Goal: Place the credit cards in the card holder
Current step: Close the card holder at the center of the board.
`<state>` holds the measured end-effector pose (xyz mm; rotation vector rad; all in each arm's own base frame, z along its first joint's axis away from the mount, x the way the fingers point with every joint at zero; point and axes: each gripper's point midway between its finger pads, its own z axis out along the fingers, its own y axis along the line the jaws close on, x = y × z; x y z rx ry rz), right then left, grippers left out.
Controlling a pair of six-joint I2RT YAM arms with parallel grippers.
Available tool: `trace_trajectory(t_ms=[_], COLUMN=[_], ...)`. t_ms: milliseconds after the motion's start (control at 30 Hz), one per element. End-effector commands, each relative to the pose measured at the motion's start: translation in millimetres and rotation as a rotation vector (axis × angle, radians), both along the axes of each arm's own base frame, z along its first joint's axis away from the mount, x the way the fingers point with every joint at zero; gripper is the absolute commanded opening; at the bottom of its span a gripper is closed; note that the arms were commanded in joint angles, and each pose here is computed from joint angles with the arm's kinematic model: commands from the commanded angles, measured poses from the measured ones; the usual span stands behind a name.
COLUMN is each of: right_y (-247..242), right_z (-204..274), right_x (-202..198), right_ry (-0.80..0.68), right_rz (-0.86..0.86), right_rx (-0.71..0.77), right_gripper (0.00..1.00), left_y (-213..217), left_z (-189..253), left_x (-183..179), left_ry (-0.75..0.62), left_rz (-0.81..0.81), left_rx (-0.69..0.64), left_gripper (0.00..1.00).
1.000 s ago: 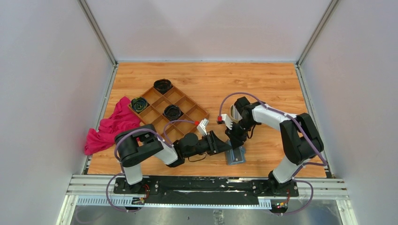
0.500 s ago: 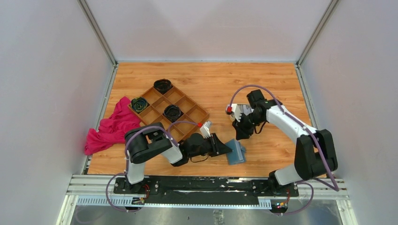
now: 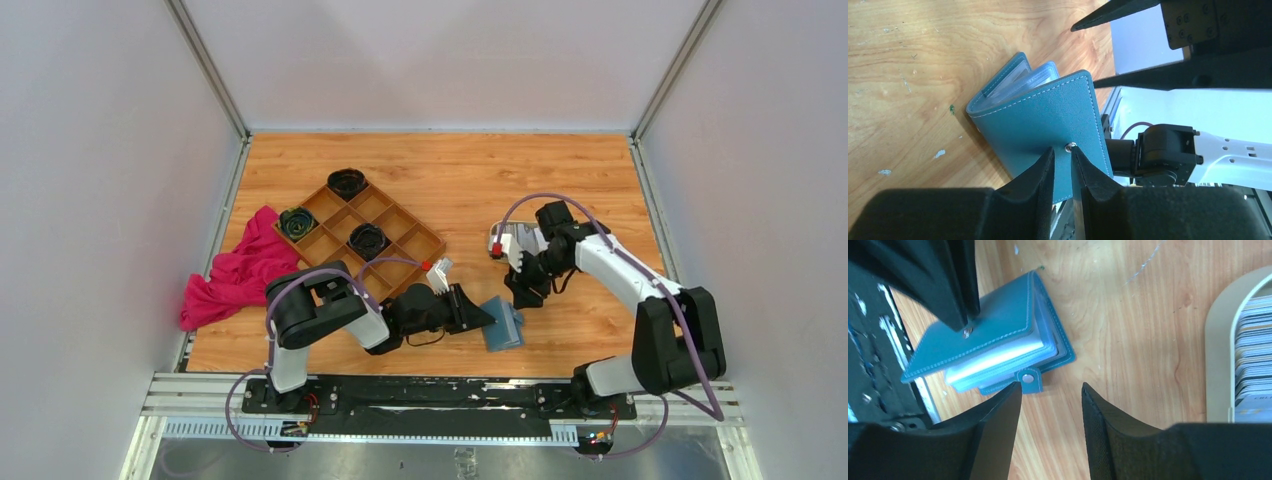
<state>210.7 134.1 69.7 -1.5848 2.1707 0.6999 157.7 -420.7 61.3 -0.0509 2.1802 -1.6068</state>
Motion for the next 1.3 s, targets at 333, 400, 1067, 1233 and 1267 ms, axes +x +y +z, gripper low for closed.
trace_trajectory(t_ms=[333,400,1067,1233,1267], right_y=[-5,-4,-3,-6,-8], right_z=[-13,-19,-24,-24,-23], right_x=[-17,-21,-39,-39,-37], right_ry=[-0.241,-0.206,-0.145,-0.151,-0.152], right_rz=[0.438,0.446,0.444,0.423,0.413], right_rx=[0.061,0.064,0.071,0.093,0.091], right_gripper=[0.61,0.62,0.05,0.0,0.0], left_y=[-1,-1,-7,-12,-13], left_z=[-10,-10,-25,-36,-39], left_x=[-3,-3,5,13,14], left_ry=[-0.015,-0.016,-0.025,-0.048,-0.052], left_rz=[-0.014,-0.014,-0.023,-0.032,-0.034], left_rx=[0.022,0.023,0.165,0.258,0.273], left_gripper=[0.22,0.22,0.18,0.17,0.17])
